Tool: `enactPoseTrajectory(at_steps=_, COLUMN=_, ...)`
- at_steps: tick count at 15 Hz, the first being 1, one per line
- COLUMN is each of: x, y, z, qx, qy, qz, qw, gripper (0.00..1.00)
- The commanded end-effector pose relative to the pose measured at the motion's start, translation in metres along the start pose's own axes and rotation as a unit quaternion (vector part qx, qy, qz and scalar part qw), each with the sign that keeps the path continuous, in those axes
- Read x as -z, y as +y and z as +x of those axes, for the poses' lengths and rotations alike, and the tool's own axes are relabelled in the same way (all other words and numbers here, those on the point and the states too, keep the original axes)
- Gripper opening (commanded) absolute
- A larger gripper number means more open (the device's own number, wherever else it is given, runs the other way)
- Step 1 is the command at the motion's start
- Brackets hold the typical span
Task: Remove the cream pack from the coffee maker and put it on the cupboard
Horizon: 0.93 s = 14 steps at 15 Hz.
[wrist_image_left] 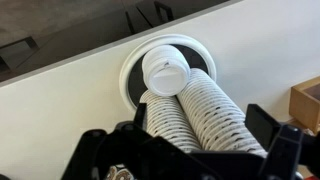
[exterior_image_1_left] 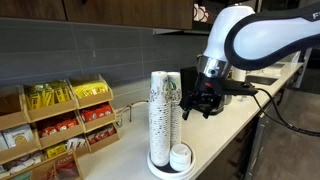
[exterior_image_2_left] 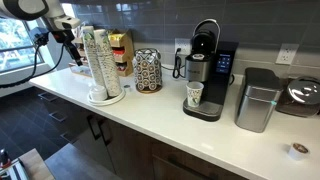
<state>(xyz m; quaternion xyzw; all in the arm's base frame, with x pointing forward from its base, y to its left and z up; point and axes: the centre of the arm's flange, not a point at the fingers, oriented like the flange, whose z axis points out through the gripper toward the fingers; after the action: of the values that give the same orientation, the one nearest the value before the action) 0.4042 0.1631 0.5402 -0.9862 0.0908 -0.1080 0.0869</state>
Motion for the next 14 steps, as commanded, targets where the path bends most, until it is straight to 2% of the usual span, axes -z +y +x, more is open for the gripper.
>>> enactPoseTrajectory(at_steps=1, x=0.0, y=0.0, z=0.0, qx=0.0, qy=0.0, qz=0.0, qw=1.0, gripper=1.0)
enactPoseTrajectory(at_steps=9, x=0.0, y=0.0, z=0.0, qx=0.0, qy=0.0, qz=0.0, qw=1.0, gripper=1.0)
enactPoseTrajectory(at_steps=11, x=0.015, y=0.024, z=0.02, qx=0.005, qy=0.029, qz=-0.025, qw=0.9993, gripper=1.0)
enactPoseTrajectory(at_steps=14, x=0.047, y=0.056, z=0.055, qx=0.058, qy=0.074, qz=-0.074, qw=0.9928, gripper=1.0)
